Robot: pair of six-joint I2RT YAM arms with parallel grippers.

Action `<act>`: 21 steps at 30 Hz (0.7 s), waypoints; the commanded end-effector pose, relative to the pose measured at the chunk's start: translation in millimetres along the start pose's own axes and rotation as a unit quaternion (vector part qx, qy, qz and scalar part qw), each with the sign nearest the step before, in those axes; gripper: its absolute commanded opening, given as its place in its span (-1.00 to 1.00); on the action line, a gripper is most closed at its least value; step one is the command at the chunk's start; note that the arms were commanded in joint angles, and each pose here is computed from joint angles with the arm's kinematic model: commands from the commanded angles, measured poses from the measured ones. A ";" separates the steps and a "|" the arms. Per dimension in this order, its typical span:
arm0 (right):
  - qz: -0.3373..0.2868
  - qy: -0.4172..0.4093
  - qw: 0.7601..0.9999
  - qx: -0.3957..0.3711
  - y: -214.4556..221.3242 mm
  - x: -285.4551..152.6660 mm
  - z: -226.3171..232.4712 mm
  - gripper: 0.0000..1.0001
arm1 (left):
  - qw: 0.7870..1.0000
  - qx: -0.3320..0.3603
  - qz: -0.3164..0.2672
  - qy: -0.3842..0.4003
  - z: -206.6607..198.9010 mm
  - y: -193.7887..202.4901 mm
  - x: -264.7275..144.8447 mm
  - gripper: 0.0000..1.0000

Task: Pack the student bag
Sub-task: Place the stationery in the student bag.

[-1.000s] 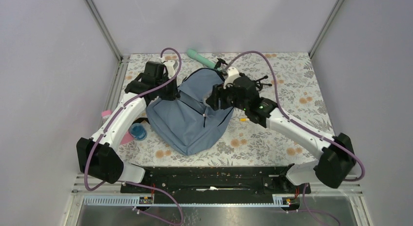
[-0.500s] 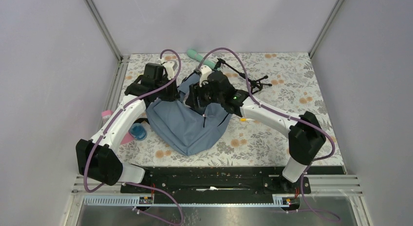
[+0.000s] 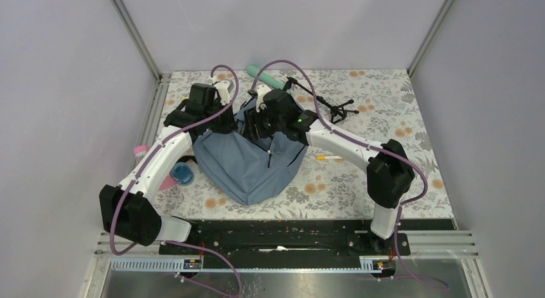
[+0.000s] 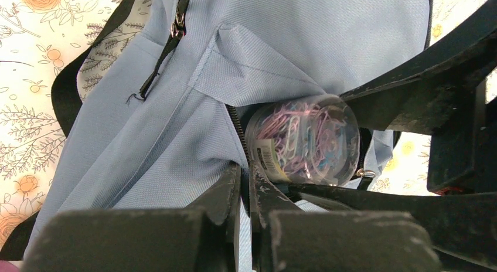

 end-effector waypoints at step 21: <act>0.026 -0.057 0.998 -0.021 13.5 -30.3 8.1 0.74 | 0.996 0.024 -0.078 0.025 -10.3 -25.7 -21.9 -1.00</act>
Point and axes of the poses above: each gripper's point midway between its finger pads, its own x axis out along the fingers, its own z axis along the line the jaws close on, y = z × x, the point moved 5 cm from there along -x, back along the fingers, and after that the axes turned 2 degrees about -x, right-handed, at the moved point
